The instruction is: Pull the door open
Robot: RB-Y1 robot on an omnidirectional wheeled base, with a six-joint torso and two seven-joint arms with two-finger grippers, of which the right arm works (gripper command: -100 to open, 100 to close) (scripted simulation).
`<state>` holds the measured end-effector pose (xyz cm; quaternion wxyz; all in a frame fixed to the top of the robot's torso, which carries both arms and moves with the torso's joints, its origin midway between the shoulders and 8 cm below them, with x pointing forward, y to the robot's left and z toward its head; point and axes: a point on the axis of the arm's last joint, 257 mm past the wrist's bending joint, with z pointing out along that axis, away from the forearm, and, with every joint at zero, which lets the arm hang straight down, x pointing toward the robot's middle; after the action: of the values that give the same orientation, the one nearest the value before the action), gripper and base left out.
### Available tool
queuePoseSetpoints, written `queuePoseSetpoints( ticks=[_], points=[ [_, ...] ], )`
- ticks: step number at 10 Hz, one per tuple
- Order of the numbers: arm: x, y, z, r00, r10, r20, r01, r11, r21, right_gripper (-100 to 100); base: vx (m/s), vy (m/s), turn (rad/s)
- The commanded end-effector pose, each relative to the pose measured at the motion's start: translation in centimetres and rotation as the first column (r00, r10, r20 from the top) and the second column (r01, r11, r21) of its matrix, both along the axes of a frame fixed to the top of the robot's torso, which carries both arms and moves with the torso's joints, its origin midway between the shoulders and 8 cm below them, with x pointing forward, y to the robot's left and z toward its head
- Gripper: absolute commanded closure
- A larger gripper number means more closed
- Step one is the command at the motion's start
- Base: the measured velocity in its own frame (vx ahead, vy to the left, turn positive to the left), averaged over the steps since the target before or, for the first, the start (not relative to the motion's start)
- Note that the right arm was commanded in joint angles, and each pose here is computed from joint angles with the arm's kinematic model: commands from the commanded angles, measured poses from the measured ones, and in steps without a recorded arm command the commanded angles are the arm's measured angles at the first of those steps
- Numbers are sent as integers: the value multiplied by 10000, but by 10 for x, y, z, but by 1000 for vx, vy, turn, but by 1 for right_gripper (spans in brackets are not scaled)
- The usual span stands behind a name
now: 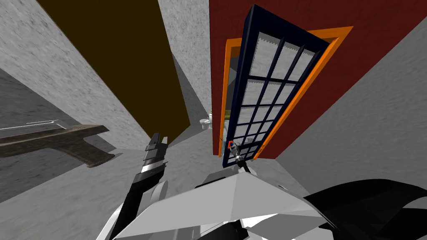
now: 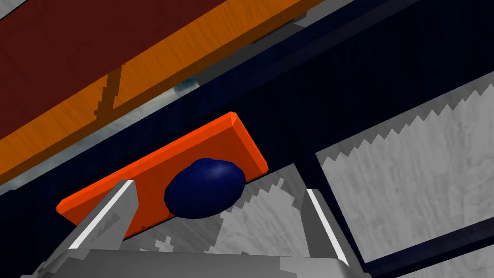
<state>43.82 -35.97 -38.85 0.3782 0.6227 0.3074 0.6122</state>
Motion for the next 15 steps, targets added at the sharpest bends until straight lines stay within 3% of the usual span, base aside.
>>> queuePoseSetpoints(
  ticks=[1, 7, 9, 10, 11, 12, 14, 15],
  points=[
    [0, 1, 0, 10000, -33, 51, 30, 9981, 620, -100, -57, -32, 55],
    [2, 3, -2, 9997, -139, 180, 95, 9746, 2238, -100, -55, -27, 53],
    [3, 5, -3, 9995, -225, 239, 140, 9507, 3097, -100, -64, -32, 94],
    [3, 5, -3, 9994, -225, 256, 129, 9454, 3256, -100, -63, -25, 35],
    [3, 5, -3, 9992, -271, 287, 146, 9291, 3696, -100, -54, -23, 44],
    [3, 5, -3, 9992, -271, 293, 141, 9268, 3752, -100, -48, -23, 39],
    [4, 7, -5, 9987, -367, 345, 169, 8897, 4562, -100, -71, -30, 81],
    [4, 7, -5, 9987, -369, 361, 155, 8822, 4706, -100, -60, -27, 34]
  ],
)
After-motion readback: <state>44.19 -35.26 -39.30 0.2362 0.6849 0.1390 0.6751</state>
